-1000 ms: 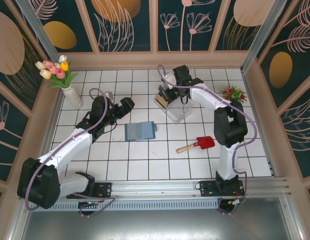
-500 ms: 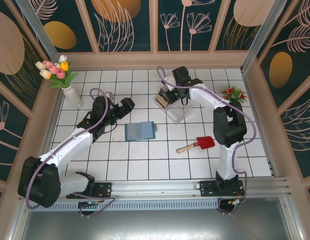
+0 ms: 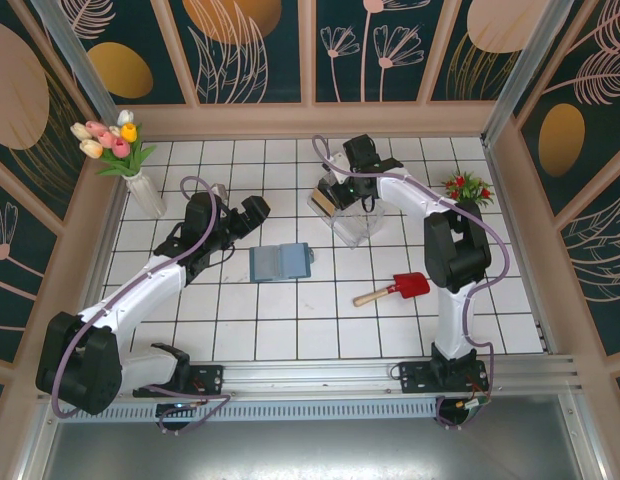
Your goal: Take the credit cards out of the card holder
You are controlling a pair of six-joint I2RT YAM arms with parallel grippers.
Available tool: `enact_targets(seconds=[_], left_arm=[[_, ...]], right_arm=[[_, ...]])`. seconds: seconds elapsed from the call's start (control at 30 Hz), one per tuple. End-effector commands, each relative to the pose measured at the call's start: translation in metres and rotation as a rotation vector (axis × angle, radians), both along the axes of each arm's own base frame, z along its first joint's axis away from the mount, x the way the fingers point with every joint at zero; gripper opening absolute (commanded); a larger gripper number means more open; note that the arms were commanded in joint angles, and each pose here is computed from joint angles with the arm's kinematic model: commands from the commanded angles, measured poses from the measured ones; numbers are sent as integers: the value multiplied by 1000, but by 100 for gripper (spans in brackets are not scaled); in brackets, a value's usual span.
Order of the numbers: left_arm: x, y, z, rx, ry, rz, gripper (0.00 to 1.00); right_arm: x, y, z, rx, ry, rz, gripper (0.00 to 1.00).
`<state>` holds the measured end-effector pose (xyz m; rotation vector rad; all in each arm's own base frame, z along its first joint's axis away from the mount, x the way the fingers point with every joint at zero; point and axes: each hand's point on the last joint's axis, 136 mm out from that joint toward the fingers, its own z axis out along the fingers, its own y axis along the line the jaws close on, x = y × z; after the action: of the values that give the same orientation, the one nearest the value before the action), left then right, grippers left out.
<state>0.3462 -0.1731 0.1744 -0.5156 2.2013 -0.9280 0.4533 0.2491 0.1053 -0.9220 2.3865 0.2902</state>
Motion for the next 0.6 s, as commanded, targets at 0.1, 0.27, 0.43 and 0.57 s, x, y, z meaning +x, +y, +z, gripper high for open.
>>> enact_targets(seconds=[0.1, 0.27, 0.43, 0.57], left_arm=[[0, 1, -5, 13, 2, -13, 99], [0, 0, -6, 12, 6, -16, 98], [-1, 1, -6, 13, 6, -14, 98], [-2, 1, -7, 14, 7, -15, 98]], right_arm=[[2, 2, -6, -28, 9, -4, 5], [5, 8, -2, -20, 0, -3, 6], [7, 9, -6, -36, -2, -10, 8], [8, 8, -9, -54, -3, -22, 13]])
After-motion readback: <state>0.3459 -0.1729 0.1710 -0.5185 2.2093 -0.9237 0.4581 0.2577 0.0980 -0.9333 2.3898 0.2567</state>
